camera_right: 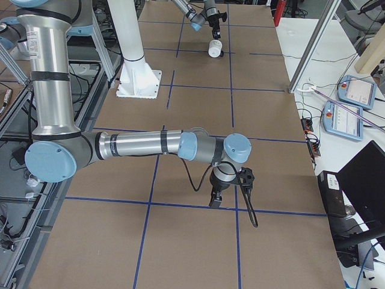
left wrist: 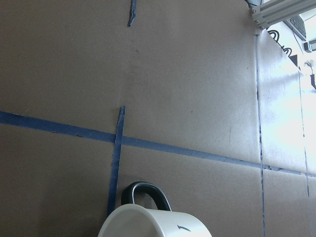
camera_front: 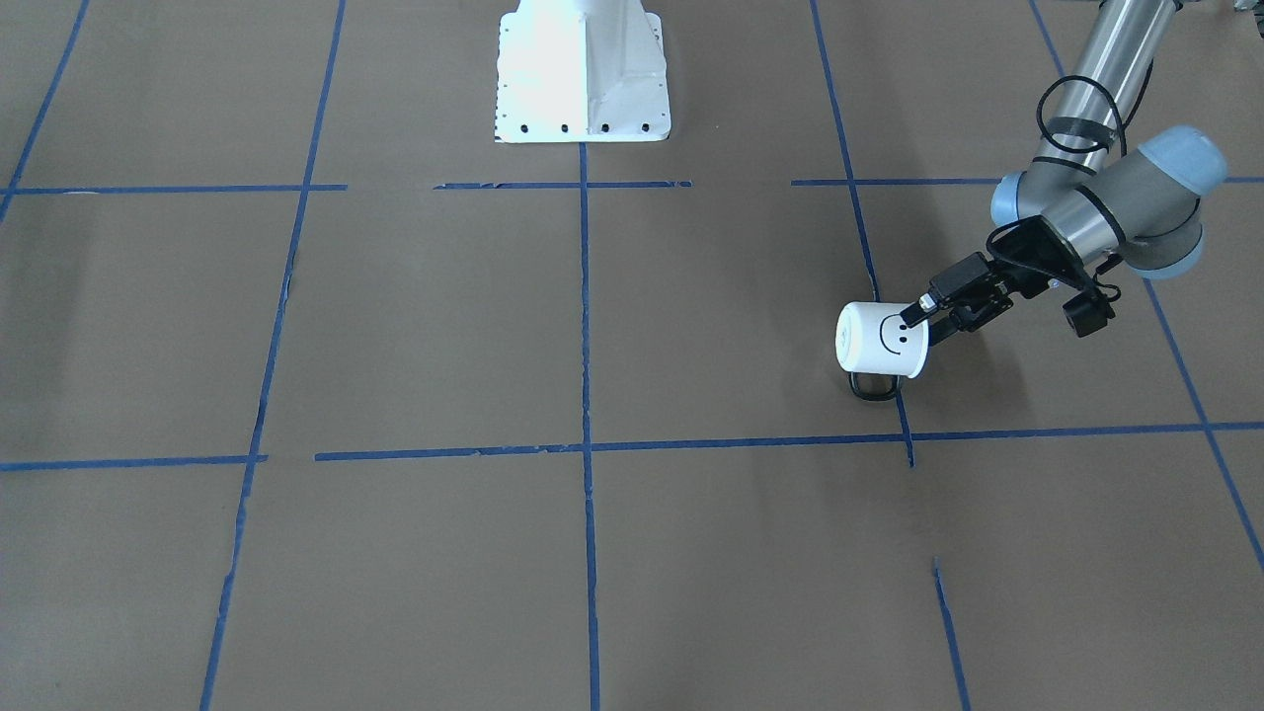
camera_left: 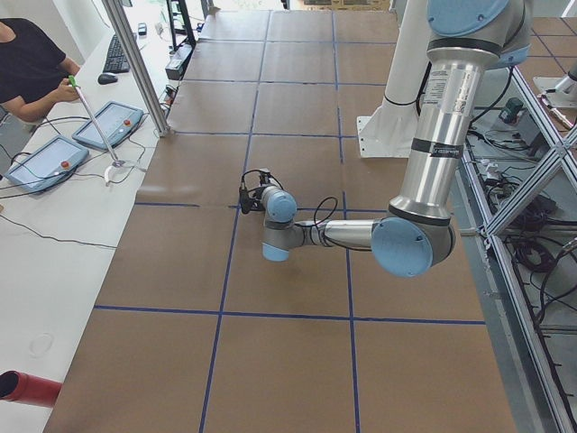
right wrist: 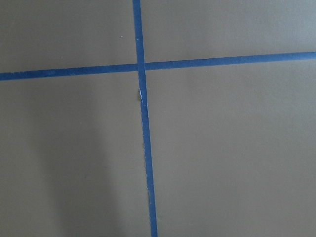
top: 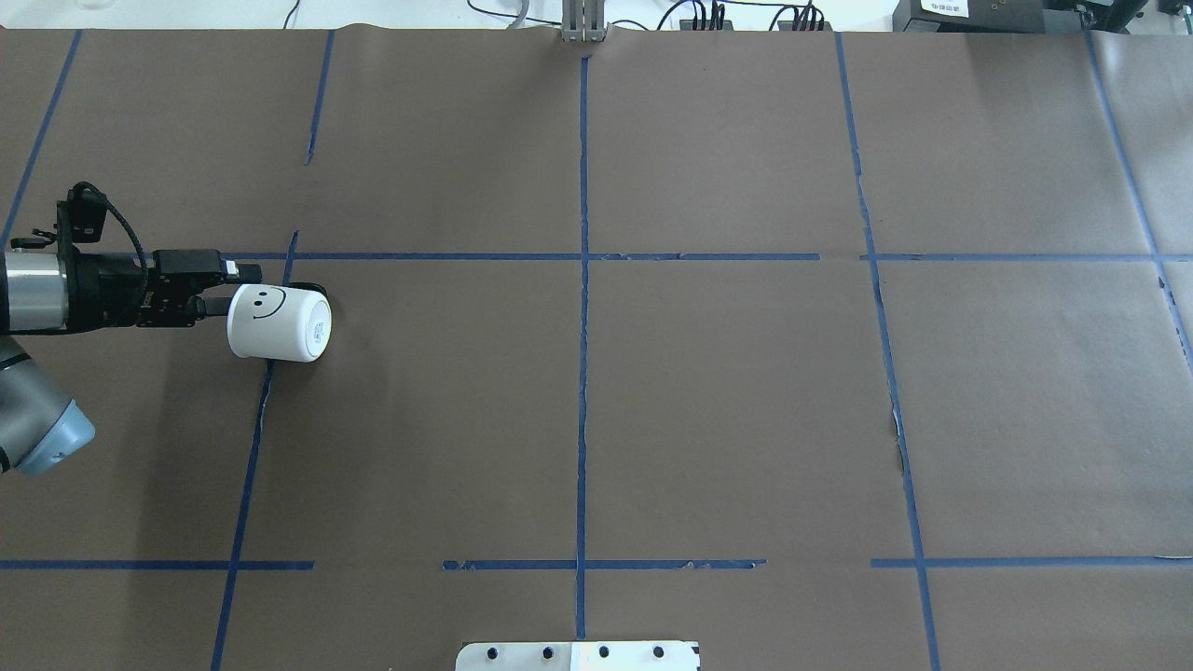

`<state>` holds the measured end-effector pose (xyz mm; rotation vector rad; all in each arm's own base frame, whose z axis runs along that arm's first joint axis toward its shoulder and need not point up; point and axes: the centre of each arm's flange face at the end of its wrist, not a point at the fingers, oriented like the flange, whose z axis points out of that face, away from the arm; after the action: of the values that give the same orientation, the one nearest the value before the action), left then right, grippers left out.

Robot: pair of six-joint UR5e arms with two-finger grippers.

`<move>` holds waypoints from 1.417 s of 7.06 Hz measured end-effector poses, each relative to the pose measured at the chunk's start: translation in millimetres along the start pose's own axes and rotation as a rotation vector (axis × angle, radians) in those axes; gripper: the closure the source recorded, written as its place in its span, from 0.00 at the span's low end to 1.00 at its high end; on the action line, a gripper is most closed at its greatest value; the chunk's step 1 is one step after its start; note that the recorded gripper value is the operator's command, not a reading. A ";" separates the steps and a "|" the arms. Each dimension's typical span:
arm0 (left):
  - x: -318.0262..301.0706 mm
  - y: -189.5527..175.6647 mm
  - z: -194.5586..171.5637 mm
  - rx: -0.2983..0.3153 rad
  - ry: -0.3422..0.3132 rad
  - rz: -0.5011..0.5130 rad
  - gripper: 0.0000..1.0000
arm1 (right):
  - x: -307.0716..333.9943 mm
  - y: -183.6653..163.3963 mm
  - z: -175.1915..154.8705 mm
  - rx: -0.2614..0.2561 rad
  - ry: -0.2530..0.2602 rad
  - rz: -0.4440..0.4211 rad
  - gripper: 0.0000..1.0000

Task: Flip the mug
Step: 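Move the left gripper in to the open end of the sideways white mug, then close the left gripper on the white mug's rim, then lift the white mug with the left gripper and carry it farther from the robot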

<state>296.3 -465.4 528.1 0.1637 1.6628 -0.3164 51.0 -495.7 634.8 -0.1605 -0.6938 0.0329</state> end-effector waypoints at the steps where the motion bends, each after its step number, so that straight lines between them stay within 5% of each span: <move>1: 3.1 3.1 6.2 -0.011 0.004 0.003 0.00 | -0.2 -0.2 -0.2 0.000 0.000 0.000 0.00; 2: 4.9 5.7 10.5 -0.019 0.007 0.004 0.03 | -0.2 -0.2 -0.2 0.000 0.000 0.000 0.00; 8: 15.2 8.6 14.7 -0.034 0.022 0.012 0.90 | -0.1 0.1 -0.1 0.000 0.000 0.000 0.00; 9: 18.9 8.9 15.6 -0.037 0.027 0.015 1.00 | -0.1 0.1 -0.1 0.000 0.000 0.000 0.00; 10: 23.6 8.7 17.4 -0.039 0.034 0.019 1.00 | -0.3 0.0 -0.3 0.001 0.000 -0.001 0.00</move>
<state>312.5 -464.2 502.2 0.1559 1.6990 -0.2682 51.0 -495.7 634.3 -0.1597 -0.6938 0.0326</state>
